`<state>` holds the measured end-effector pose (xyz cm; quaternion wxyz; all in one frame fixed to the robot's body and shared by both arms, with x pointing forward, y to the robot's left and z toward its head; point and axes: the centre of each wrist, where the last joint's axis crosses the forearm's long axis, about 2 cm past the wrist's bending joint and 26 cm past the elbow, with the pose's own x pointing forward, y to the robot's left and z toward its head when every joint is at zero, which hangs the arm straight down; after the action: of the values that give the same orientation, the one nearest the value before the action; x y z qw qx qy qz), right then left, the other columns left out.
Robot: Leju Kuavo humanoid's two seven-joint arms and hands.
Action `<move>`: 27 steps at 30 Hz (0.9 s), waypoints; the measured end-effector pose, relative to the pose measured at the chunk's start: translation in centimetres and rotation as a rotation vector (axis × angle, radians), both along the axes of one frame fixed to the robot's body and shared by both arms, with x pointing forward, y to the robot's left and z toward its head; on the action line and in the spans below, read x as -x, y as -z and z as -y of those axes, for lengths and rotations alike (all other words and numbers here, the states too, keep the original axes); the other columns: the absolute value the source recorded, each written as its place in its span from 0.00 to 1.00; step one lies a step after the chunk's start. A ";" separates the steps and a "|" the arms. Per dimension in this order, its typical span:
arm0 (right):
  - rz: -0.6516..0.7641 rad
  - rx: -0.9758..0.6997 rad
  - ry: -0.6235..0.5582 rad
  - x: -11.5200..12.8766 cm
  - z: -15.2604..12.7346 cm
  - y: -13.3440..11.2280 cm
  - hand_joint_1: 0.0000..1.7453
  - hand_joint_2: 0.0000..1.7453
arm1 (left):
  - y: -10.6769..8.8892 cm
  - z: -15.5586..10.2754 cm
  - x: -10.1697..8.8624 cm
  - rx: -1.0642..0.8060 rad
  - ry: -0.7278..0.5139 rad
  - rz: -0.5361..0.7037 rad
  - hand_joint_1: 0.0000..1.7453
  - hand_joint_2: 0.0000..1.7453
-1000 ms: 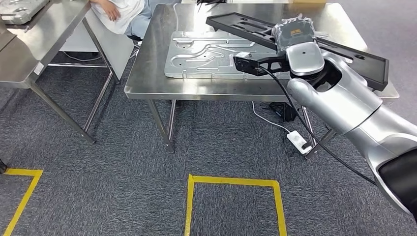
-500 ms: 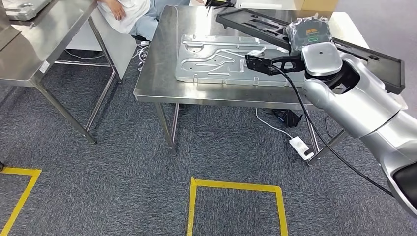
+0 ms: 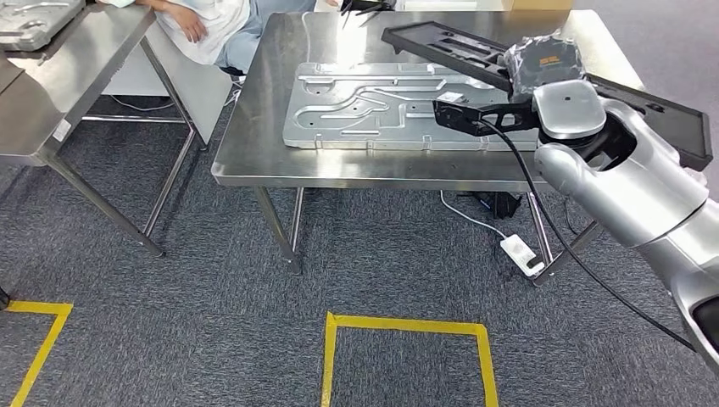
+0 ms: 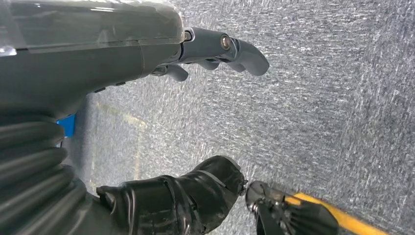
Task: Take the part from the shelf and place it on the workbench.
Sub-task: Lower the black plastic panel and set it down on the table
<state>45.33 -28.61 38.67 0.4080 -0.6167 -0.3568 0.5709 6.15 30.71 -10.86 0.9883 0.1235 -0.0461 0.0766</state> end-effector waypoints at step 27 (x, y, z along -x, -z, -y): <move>-0.009 -0.007 -0.028 1.4 0.3 0.2 1.00 1.00 | 0.0 -0.1 -0.2 -0.001 -0.015 0.003 0.00 1.00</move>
<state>43.92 -28.91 38.52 0.4035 -0.6076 -0.3657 0.5782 6.30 30.79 -10.84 0.9876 0.1241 -0.0467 0.0842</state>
